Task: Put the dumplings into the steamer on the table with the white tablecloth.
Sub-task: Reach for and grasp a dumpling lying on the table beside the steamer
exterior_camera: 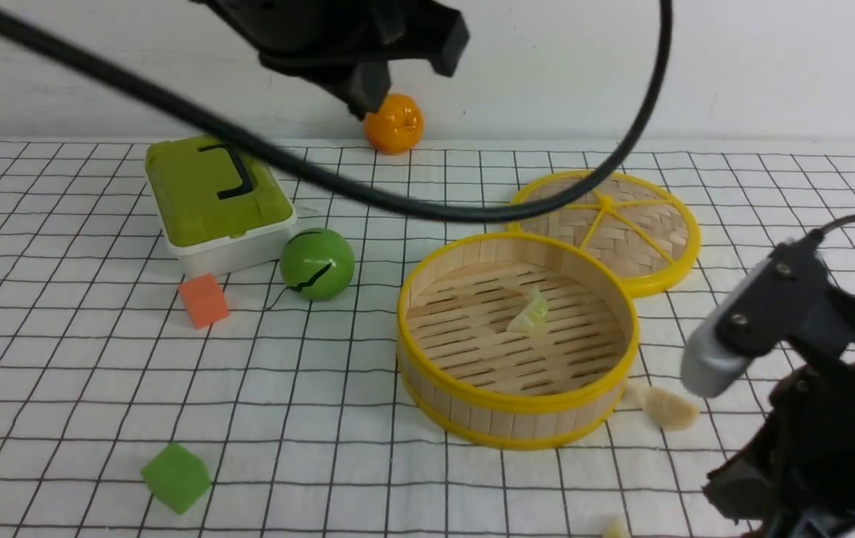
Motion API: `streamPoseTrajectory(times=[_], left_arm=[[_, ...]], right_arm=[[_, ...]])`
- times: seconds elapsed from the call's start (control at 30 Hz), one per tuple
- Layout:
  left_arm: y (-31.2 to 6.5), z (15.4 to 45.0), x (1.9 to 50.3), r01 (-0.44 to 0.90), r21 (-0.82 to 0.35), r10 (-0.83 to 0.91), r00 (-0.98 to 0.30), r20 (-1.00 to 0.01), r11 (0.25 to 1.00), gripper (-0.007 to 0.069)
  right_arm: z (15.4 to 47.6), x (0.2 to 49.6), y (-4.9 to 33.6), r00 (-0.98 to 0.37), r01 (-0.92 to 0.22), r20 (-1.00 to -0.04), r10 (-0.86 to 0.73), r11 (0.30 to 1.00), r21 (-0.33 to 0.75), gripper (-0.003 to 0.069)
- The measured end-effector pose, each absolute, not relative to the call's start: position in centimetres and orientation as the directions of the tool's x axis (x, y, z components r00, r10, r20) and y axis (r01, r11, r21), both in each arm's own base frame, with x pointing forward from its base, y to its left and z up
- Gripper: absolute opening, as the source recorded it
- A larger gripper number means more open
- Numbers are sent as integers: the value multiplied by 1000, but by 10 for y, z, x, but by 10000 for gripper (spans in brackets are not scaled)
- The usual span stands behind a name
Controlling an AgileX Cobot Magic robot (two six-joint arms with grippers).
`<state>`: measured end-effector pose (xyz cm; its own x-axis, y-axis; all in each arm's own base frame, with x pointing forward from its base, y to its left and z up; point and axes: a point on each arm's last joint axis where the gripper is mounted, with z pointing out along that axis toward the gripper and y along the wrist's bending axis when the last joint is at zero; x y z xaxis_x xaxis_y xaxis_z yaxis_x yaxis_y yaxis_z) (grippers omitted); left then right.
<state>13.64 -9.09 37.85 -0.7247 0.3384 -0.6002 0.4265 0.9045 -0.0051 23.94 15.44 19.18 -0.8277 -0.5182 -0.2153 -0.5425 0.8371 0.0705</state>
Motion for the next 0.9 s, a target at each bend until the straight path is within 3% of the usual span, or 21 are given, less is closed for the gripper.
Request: streamPoseTrajectory(times=[0.17, 0.33, 0.53, 0.7, 0.83, 0.9], left_arm=[[-75, 351, 116, 391, -22, 311, -764, -565, 920, -13], [-69, 347, 110, 372, -19, 294, -764, -574, 928, -13], [-63, 349, 108, 364, 8, 300, -755, -583, 931, -13], [-61, 351, 105, 360, 8, 295, -751, -590, 933, -13], [-60, 352, 103, 362, 3, 290, -741, -606, 932, -13], [-60, 354, 103, 366, -5, 284, -732, -620, 931, -13]], right_arm=[[167, 243, 168, -822, -559, -180, -541, 826, 70, 442], [165, 236, 180, -820, -563, -170, -547, 823, 69, 179], [203, 243, 187, -802, -586, -167, -573, 810, 34, 189], [256, 262, 199, -775, -598, -269, -572, 801, 17, 189], [301, 289, 220, -746, -580, -418, -518, 814, 26, 189], [304, 303, 230, -750, -555, -457, -478, 831, 42, 189]])
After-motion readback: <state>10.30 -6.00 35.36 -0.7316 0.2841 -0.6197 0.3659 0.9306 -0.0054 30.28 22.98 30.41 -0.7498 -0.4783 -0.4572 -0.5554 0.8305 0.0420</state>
